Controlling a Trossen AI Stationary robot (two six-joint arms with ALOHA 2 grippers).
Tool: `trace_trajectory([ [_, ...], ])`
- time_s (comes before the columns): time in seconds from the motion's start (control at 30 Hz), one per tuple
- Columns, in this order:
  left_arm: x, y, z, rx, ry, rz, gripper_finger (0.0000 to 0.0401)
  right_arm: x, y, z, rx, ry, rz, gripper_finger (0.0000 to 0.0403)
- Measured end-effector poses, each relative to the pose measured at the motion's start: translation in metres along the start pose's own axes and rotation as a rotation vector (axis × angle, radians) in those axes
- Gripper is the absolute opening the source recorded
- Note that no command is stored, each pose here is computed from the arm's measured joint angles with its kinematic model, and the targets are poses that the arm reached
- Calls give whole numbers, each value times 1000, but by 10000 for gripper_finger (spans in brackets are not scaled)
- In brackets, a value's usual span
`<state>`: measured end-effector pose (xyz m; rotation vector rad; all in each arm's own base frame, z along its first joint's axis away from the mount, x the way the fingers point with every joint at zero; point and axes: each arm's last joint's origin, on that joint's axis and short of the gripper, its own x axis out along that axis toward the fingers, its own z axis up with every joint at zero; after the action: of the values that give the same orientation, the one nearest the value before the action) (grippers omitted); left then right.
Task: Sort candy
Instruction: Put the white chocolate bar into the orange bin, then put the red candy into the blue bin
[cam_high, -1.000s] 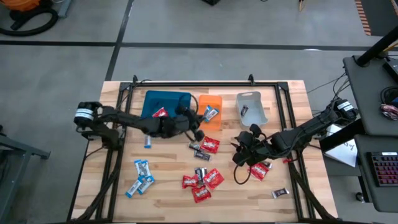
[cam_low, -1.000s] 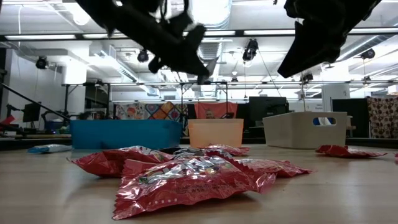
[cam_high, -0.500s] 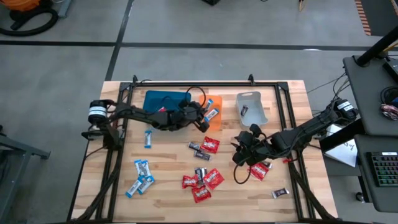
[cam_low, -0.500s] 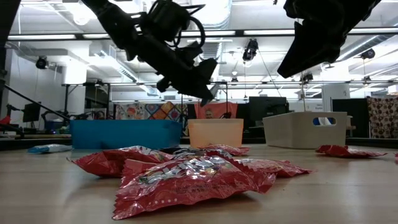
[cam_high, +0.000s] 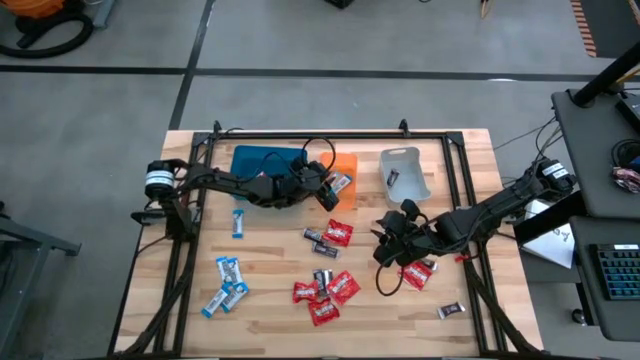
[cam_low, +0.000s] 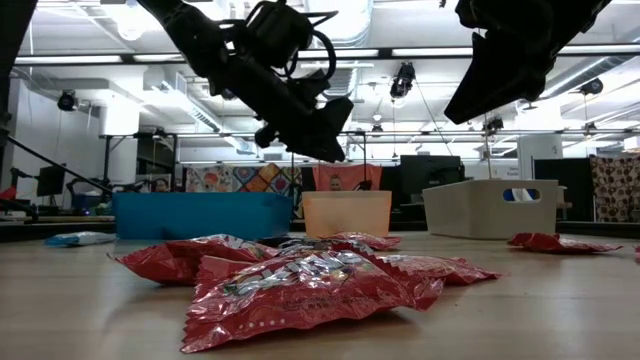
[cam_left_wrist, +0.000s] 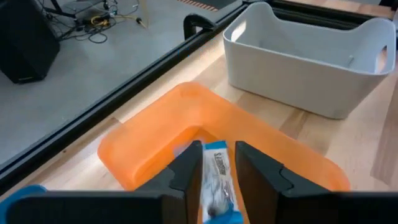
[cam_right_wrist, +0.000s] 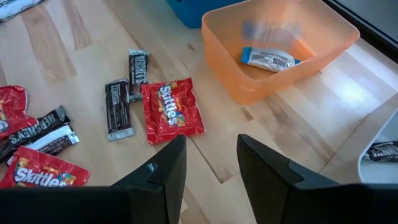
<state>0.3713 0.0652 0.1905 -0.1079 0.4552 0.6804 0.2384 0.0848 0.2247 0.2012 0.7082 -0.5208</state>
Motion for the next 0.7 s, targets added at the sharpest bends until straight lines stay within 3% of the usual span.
trace_trajectory([
  [0.27,-21,-6,8,28,12,-30,100,0,0,0,0,0,0,137],
  [0.57,-87,-29,6,135,5,-168,100,1,-2,1,6,1,-4,137],
  [0.7,-119,-35,0,145,-32,-248,100,2,-6,14,47,-1,3,137],
])
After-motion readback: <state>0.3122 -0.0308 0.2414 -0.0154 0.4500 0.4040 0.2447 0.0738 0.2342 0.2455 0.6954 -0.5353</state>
